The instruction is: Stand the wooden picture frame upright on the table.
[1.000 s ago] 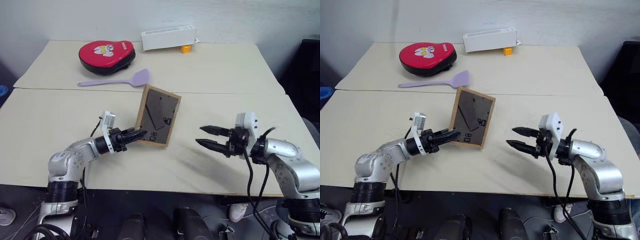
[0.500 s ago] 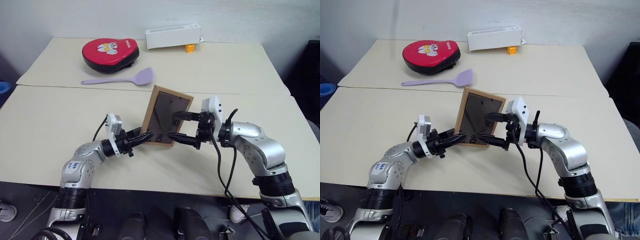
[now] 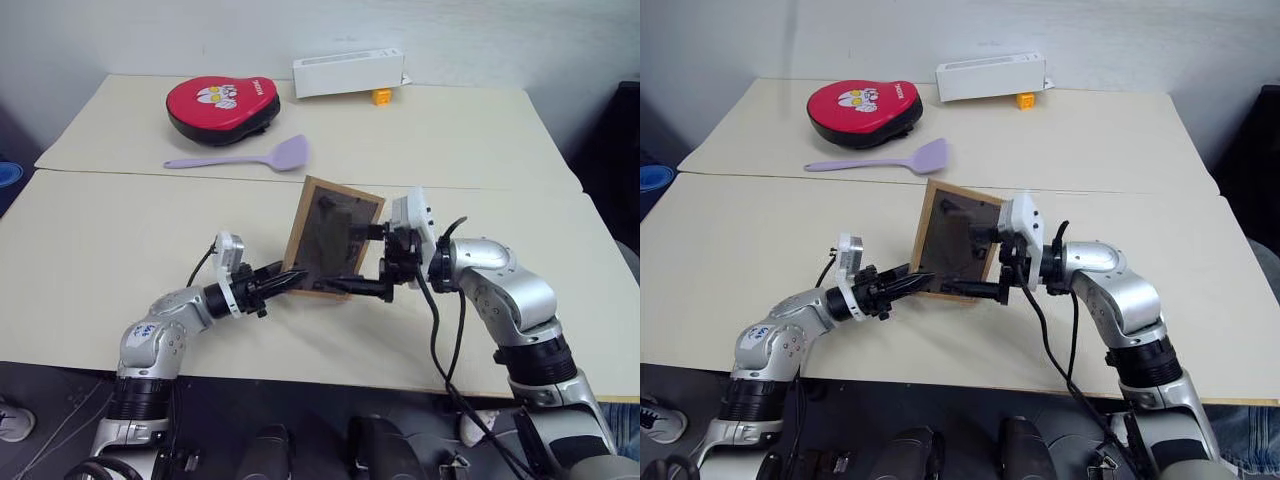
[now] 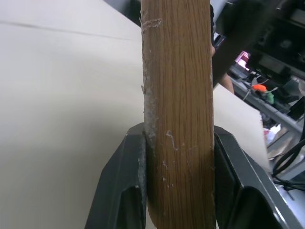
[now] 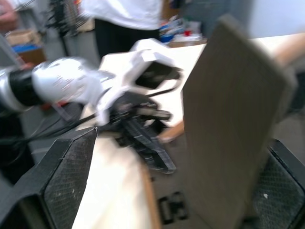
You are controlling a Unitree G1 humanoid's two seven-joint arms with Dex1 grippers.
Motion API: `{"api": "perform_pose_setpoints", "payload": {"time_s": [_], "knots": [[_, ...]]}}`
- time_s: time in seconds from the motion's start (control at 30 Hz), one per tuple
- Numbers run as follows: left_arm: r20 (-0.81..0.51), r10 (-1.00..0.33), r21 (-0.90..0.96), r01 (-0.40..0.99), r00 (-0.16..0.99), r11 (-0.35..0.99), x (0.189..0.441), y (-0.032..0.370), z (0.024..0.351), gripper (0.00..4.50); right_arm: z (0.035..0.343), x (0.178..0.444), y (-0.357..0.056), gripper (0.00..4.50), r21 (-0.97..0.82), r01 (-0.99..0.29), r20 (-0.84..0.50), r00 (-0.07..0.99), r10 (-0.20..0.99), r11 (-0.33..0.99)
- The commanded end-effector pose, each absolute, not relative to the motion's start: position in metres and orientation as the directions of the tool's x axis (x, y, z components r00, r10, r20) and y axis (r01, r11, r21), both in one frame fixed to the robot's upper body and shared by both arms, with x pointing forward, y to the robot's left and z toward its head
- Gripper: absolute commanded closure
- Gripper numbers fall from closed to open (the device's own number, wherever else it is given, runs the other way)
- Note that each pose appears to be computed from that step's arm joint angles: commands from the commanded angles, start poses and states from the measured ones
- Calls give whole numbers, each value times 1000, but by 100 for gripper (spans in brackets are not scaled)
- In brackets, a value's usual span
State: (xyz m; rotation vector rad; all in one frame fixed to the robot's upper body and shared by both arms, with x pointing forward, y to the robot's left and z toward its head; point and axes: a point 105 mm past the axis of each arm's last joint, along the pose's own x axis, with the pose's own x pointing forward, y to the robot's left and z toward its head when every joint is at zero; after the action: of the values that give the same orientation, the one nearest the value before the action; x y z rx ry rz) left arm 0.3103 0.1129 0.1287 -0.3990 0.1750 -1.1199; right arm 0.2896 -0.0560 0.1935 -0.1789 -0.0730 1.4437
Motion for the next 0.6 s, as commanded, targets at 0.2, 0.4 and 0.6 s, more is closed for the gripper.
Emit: {"api": "perform_pose_setpoints", "payload": {"time_s": [0.2,0.4,0.6], "knots": [[124,-915,-518,812,383,269,304,115,160,323,193,285,-88,3,-336,-929,-82,193,978,155],[122,-928,-694,698,353,174,297,131,170,323,208,289,-127,3,-555,-793,-1,304,953,252],[-67,-946,-877,433,316,207,295,143,149,323,208,299,-138,3,-901,-419,-59,383,922,116]]}}
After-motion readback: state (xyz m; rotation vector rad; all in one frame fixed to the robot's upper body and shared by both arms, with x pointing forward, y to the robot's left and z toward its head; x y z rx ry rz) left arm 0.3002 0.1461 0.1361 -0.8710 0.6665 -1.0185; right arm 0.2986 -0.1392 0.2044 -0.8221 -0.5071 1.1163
